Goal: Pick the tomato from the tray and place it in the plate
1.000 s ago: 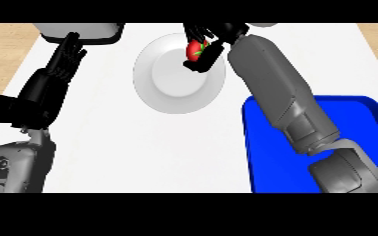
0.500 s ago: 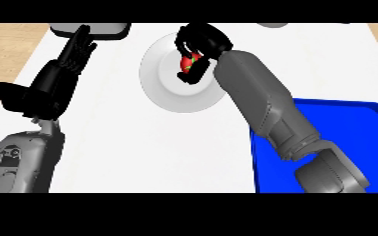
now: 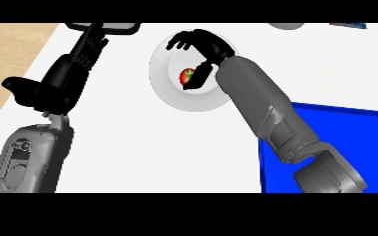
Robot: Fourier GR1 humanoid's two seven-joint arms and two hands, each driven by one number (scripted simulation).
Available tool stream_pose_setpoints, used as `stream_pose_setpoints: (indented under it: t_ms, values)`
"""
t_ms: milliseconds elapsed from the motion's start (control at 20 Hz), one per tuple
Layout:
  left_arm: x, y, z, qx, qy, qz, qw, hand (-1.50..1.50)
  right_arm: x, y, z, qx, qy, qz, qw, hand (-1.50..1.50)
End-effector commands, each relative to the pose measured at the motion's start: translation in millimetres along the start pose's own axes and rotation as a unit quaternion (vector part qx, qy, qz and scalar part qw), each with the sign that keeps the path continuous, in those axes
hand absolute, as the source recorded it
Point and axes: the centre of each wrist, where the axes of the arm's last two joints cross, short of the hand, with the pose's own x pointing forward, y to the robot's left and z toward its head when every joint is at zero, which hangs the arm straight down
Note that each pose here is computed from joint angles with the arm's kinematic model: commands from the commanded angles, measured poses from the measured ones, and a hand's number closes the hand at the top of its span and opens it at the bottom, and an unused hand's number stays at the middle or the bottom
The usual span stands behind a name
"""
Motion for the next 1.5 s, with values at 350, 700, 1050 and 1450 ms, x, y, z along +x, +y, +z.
stream_pose_setpoints:
  t_ms: [350, 700, 1050, 1450]
  values:
    - [-1.7, -9.1, -1.8, 0.006, -0.002, 0.002, 1.0000, 0.00, -9.8, -0.7, 5.8, -0.095, -0.044, -0.192, 0.976, -1.50]
    - [-10.7, 6.7, 15.7, 0.018, 0.016, -0.003, 0.9997, 0.00, -13.4, -36.4, 8.4, -0.110, -0.025, -0.256, 0.960, -1.50]
    - [-17.1, 22.0, 17.4, 0.031, 0.010, -0.002, 0.9995, 0.00, -51.4, -86.7, 44.0, -0.145, -0.037, -0.280, 0.948, -1.50]
    - [-1.0, 13.0, 17.1, 0.026, -0.002, -0.006, 0.9996, 0.00, -92.9, -122.2, 92.8, -0.138, -0.047, -0.259, 0.955, -1.50]
